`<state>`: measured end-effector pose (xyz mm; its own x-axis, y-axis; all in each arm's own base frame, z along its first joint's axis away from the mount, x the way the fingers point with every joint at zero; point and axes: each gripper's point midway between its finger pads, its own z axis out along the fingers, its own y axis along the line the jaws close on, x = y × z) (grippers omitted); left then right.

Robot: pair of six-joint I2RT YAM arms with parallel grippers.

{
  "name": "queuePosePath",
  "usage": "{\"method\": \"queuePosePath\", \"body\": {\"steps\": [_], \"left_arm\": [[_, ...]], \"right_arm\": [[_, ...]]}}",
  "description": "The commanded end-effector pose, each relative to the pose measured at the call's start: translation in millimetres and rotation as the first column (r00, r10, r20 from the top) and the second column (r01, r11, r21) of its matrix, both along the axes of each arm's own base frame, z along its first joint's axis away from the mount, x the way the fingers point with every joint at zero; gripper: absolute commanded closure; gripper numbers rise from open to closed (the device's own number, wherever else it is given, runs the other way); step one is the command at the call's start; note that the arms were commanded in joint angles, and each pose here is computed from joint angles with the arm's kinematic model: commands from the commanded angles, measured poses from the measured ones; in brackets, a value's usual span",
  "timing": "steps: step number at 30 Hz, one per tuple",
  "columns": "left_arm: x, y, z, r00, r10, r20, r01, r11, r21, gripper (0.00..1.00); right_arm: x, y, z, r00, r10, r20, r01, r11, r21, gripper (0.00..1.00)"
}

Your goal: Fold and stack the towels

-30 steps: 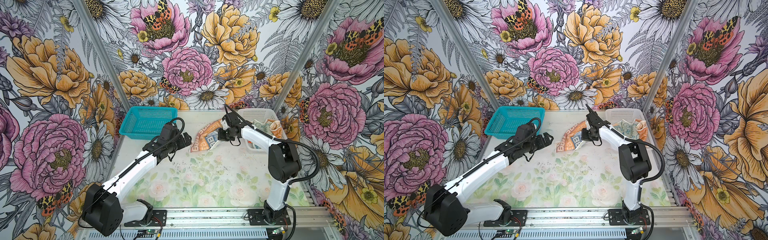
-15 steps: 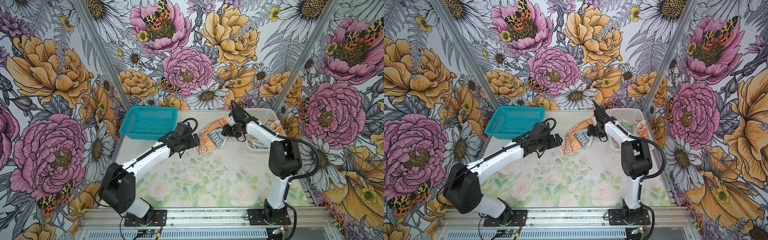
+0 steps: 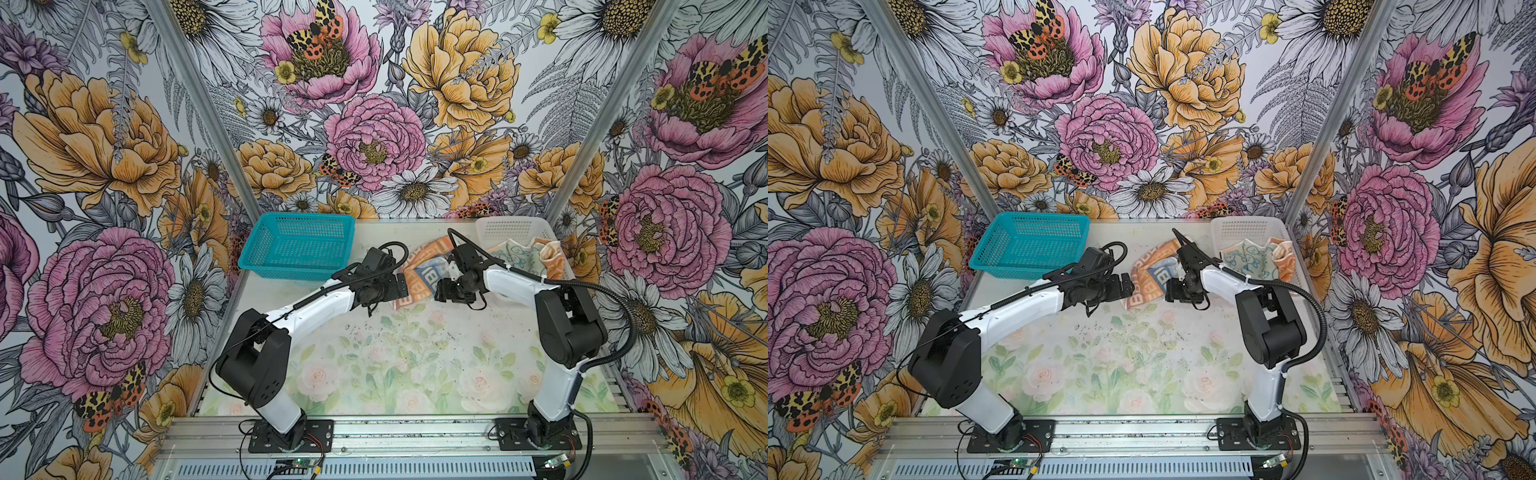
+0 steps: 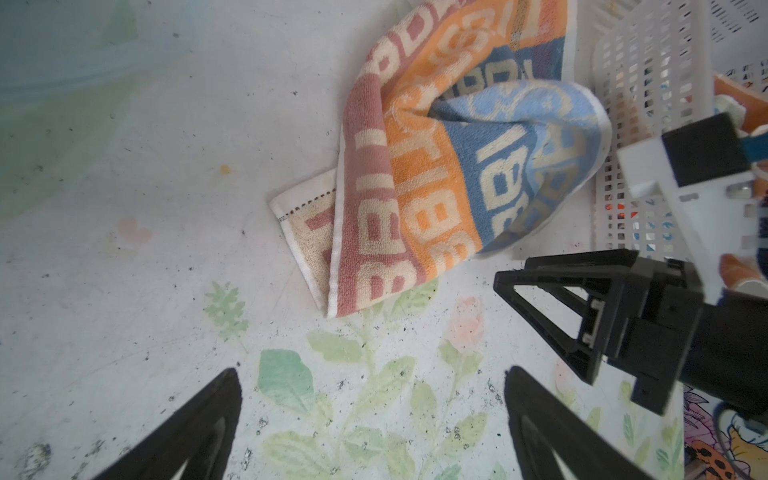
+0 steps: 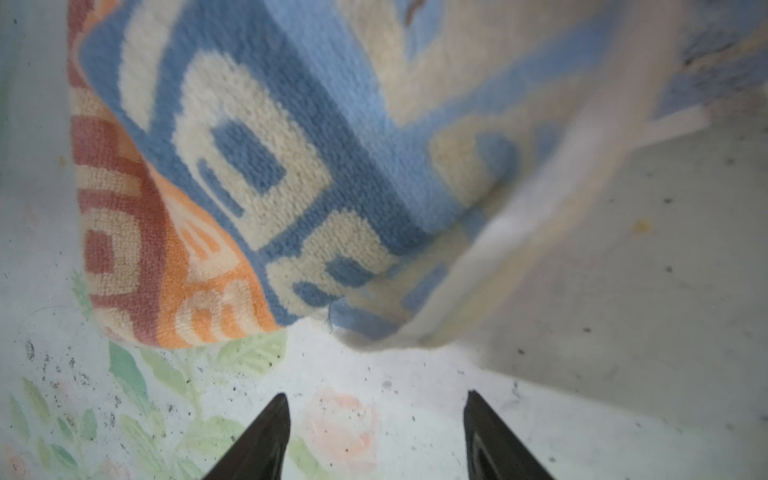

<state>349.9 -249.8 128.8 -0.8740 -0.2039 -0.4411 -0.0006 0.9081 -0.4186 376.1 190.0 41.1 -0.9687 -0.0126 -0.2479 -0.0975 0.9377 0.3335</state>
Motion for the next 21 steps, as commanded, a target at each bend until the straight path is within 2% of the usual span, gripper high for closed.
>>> {"method": "queuePosePath", "body": {"steps": [1,4,7,9,11,17,21], "left_arm": [[-1.5,-4.1,11.0,0.999,-0.031,0.018,0.032,0.999,-0.024,0.01],[-4.9,-0.7,8.9,0.999,-0.03,0.014,0.031,0.999,-0.019,0.01],[-7.0,2.4,6.0,1.0,-0.029,0.007,0.029,0.999,-0.018,0.01],[-7.8,4.7,5.1,1.0,-0.026,0.005,0.026,1.0,-0.017,0.01],[-7.4,6.3,6.7,1.0,-0.025,0.008,0.025,1.0,-0.019,0.01],[-3.3,10.1,12.7,0.999,-0.028,0.022,0.029,0.999,-0.026,0.01],[0.1,17.3,16.7,0.999,-0.017,0.028,0.018,0.999,-0.031,0.01]], "right_arm": [[21.4,11.2,-0.7,0.998,-0.04,0.046,0.037,0.998,0.046,0.33],[28.5,15.8,-6.8,0.997,-0.058,0.046,0.056,0.997,0.058,0.4],[33.8,17.7,-3.9,0.996,-0.067,0.064,0.064,0.997,0.046,0.67],[34.8,23.4,10.1,0.994,-0.058,0.091,0.053,0.997,0.059,0.79],[30.4,30.2,32.2,0.992,-0.041,0.118,0.031,0.996,0.082,0.98],[-8.9,52.2,112.1,0.976,0.096,0.194,-0.113,0.991,0.077,1.0],[-40.4,75.1,174.9,0.945,0.215,0.247,-0.255,0.956,0.143,1.0]]}}
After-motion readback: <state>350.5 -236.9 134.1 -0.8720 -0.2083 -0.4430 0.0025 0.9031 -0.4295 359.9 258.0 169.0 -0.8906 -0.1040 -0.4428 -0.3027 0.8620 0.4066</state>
